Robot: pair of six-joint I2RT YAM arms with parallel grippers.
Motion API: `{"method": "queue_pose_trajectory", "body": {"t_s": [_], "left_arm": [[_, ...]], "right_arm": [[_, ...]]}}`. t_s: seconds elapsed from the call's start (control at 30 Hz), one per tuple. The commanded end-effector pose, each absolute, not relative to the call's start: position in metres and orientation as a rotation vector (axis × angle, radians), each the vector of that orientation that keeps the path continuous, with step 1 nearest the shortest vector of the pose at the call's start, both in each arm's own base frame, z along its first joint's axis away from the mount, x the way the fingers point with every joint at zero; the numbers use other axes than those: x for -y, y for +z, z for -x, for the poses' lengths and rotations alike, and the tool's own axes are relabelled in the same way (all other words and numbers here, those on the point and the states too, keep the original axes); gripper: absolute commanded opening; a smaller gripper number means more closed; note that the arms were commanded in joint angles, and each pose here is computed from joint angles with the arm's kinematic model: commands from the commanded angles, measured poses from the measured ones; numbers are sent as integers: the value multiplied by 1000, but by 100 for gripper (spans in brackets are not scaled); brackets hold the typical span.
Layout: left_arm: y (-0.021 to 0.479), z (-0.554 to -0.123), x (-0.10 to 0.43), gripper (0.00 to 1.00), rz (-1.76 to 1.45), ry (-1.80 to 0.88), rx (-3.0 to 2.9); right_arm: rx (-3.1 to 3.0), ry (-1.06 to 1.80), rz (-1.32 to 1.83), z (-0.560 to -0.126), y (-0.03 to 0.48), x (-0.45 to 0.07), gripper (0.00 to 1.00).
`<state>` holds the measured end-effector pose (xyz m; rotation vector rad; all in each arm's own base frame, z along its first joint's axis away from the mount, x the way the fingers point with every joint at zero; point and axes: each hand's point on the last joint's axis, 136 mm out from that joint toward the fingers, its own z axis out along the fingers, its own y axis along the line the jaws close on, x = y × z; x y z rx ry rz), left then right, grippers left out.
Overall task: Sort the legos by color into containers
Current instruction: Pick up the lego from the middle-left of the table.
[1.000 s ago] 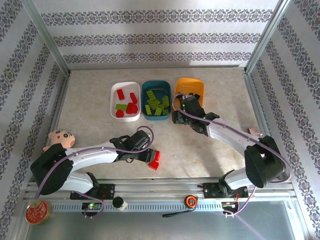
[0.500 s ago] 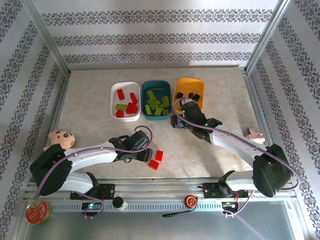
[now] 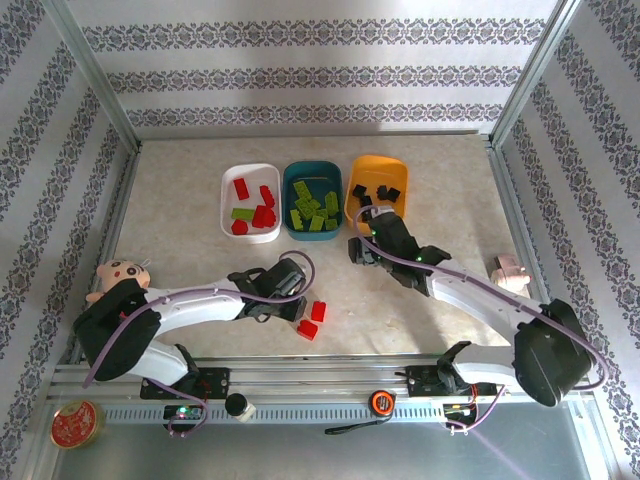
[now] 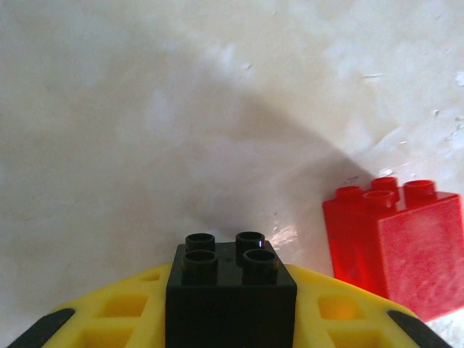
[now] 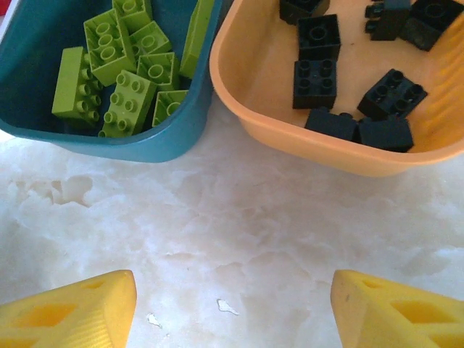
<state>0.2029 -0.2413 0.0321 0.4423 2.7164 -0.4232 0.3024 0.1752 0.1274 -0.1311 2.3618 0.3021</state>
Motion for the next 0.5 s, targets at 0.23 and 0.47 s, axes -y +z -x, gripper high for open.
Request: {"method": "queue_pose_trajectory", "body": {"t_s": [0.23,0.47], "left_arm": [[124,-288,308,31,-467,-617,-2480],[156,-385,352,31,-424,-704,-2402]], "right_arm": [[-2271,268,-55,-273,134,-126,72],[-2254,289,-63,-258,129,-117,74]]}}
